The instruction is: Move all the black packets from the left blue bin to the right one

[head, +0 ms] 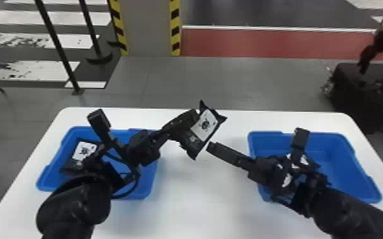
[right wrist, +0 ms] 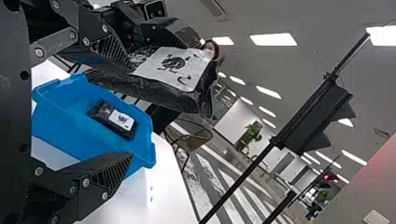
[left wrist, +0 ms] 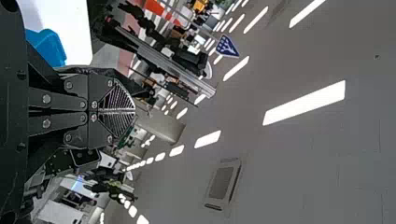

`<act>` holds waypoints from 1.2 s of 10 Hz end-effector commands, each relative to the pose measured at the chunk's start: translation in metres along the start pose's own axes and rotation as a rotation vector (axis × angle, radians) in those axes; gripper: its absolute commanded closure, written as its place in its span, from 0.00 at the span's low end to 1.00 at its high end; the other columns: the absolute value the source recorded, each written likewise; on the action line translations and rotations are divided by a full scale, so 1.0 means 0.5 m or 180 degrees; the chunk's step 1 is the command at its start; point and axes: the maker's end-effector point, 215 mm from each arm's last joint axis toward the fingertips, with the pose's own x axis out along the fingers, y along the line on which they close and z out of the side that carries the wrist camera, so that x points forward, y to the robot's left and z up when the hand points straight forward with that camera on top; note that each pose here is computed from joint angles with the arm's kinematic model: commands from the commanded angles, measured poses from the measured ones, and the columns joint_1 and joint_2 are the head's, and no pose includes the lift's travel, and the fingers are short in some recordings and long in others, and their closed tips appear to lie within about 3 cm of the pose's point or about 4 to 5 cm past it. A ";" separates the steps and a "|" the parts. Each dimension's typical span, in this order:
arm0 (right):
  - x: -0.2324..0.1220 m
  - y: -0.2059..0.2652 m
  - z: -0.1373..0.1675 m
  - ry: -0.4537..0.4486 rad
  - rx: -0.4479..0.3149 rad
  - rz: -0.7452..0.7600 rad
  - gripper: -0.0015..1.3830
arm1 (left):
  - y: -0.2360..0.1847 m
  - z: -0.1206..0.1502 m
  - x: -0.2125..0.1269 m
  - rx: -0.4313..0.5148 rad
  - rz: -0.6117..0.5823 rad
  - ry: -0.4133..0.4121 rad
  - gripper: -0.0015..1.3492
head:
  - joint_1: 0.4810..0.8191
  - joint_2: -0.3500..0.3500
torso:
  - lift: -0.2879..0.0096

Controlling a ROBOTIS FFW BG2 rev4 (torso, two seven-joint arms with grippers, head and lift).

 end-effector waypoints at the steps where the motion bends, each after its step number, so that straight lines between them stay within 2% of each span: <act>1: 0.011 0.010 0.013 -0.0029 -0.0015 0.0054 0.30 | -0.001 -0.003 0.015 -0.0063 -0.0046 -0.0056 0.89 | 0.63 0.52 | 0.60; 4: 0.025 0.027 0.018 -0.0054 -0.0014 0.0146 0.26 | 0.010 -0.017 0.020 -0.0123 -0.0023 -0.0056 0.89 | 0.63 0.51 | 0.60; 5: 0.031 0.035 0.013 -0.0037 -0.0010 0.0192 0.41 | 0.015 -0.016 0.021 -0.0117 -0.0015 -0.0067 0.89 | 0.63 0.51 | 0.60; 6: 0.038 0.044 0.001 -0.0014 0.0034 0.0265 0.67 | 0.019 -0.013 0.023 -0.0108 -0.0009 -0.0072 0.89 | 0.63 0.52 | 0.60; 8: 0.047 0.052 -0.007 -0.0040 0.0055 0.0325 0.91 | 0.022 -0.016 0.023 -0.0128 0.0001 -0.0078 0.89 | 0.63 0.54 | 0.60; 11: 0.045 0.064 0.028 -0.0262 -0.0113 0.0407 0.93 | 0.039 -0.033 0.014 -0.0186 0.0132 -0.0062 0.89 | 0.63 0.54 | 0.60; 12: 0.039 0.064 0.031 -0.0319 -0.0103 0.0413 0.93 | 0.073 -0.065 -0.027 -0.0281 0.0439 -0.0076 0.71 | 0.63 0.54 | 0.60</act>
